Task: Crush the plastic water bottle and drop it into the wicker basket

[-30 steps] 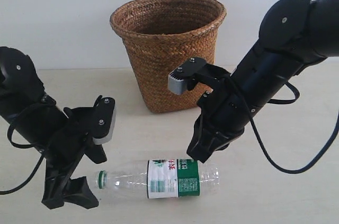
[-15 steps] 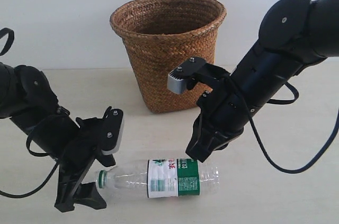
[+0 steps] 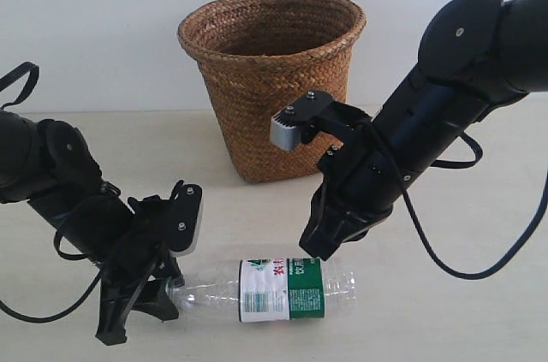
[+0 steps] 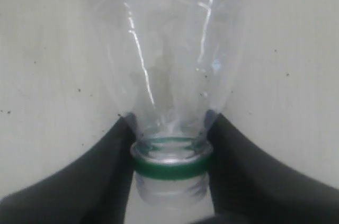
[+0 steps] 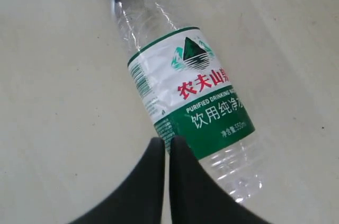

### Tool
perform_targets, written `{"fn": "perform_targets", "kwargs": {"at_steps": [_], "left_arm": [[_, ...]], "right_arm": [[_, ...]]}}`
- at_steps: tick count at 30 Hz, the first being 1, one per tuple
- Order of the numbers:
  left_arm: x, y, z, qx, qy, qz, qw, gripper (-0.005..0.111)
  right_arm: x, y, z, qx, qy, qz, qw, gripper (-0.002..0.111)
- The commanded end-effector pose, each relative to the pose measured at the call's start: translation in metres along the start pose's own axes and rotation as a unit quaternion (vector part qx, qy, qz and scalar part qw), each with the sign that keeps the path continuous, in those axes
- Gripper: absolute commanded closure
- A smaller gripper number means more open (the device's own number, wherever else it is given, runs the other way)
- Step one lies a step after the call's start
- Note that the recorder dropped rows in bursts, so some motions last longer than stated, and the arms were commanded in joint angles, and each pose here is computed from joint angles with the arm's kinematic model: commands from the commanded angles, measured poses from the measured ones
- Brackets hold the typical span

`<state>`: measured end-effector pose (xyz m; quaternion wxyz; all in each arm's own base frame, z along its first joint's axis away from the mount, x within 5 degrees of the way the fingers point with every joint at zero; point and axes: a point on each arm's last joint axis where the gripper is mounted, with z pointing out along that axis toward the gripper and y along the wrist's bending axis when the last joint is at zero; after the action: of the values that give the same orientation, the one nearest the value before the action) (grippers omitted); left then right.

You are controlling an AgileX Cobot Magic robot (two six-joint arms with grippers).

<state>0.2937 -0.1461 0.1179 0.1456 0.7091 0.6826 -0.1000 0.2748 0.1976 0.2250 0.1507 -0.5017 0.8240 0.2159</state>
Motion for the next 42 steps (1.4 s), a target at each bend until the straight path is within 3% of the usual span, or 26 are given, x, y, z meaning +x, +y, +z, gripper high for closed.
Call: {"fn": "perform_targets", "kwargs": {"at_steps": [1, 4, 10, 20, 42], "left_arm": [[-0.003, 0.001, 0.0, -0.002, -0.005, 0.0, 1.0, 0.102], [-0.003, 0.001, 0.0, -0.002, -0.005, -0.004, 1.0, 0.102], [-0.003, 0.001, 0.0, -0.004, -0.005, -0.02, 1.0, 0.102], [-0.003, 0.001, 0.0, -0.004, -0.005, -0.023, 1.0, 0.102], [-0.003, 0.001, 0.0, -0.004, -0.005, -0.035, 0.999, 0.102]], "right_arm": [[-0.005, 0.002, -0.003, -0.008, -0.015, 0.057, 0.998, 0.108], [-0.009, 0.001, -0.004, -0.009, -0.027, 0.151, 0.988, 0.108], [-0.02, -0.003, 0.005, -0.037, -0.003, 0.231, 0.972, 0.108], [-0.04, -0.001, 0.059, -0.057, 0.031, 0.259, 0.964, 0.108], [-0.015, -0.037, 0.145, -0.037, 0.096, 0.28, 0.955, 0.108]]}}
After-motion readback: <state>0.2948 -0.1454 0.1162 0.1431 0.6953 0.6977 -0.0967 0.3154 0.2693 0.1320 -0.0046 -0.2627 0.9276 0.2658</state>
